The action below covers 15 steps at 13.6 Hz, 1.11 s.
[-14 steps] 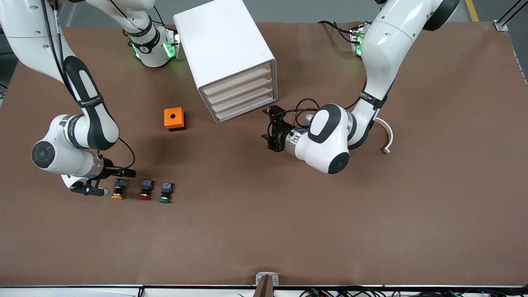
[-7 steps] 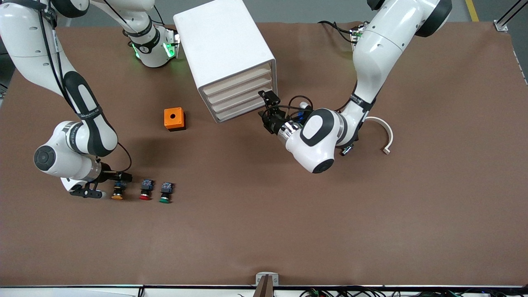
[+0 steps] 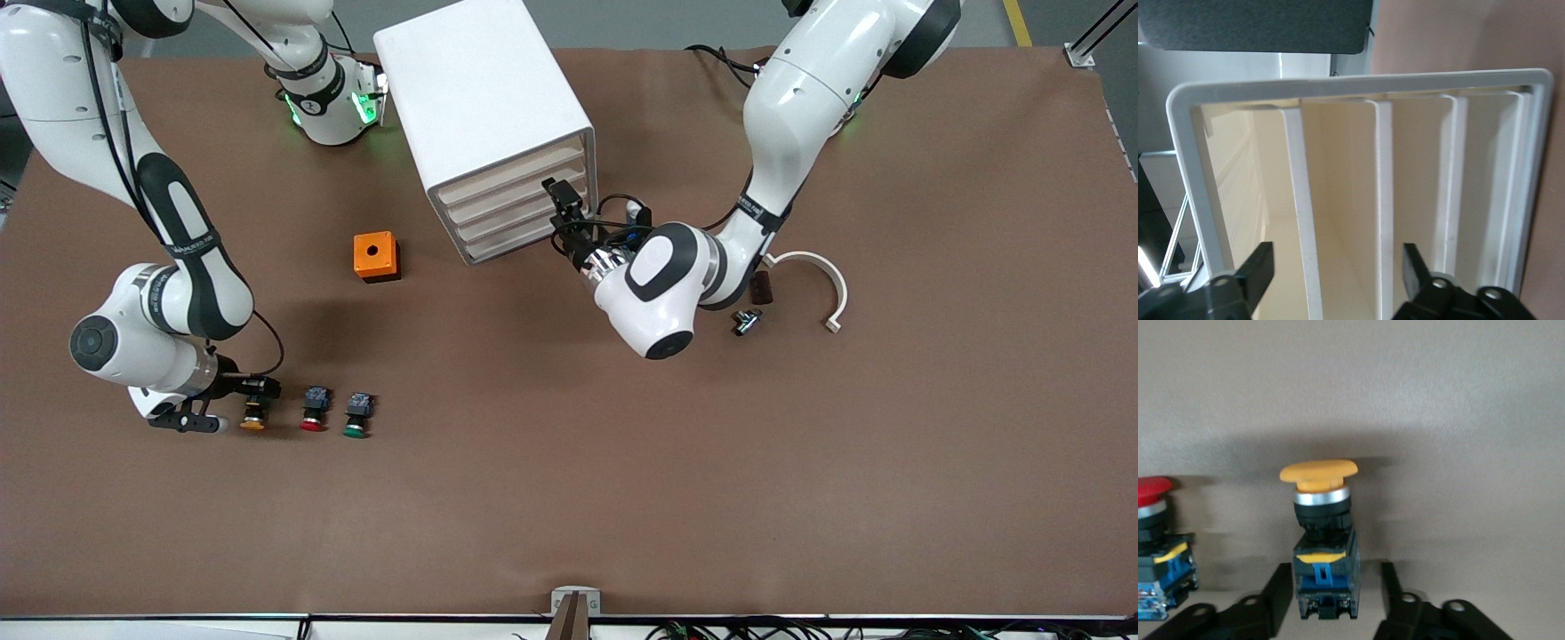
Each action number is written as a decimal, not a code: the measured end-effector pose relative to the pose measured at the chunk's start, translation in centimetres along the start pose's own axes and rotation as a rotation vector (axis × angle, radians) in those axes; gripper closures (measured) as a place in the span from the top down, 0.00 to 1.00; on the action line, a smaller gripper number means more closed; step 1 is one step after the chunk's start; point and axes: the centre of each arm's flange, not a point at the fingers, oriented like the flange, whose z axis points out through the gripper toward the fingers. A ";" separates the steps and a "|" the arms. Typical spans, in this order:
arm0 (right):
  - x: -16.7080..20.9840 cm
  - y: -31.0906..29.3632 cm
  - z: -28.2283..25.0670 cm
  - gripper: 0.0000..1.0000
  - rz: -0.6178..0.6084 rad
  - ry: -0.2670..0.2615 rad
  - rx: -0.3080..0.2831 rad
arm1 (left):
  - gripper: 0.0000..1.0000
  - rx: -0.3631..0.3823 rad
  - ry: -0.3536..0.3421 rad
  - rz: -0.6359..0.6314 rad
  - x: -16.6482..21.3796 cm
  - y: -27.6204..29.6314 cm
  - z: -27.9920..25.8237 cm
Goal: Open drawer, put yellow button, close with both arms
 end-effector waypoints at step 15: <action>1.4 -1.2 -3.5 0.33 -0.012 -0.129 0.016 | 0.36 0.059 0.102 -0.016 -0.9 -1.4 6.1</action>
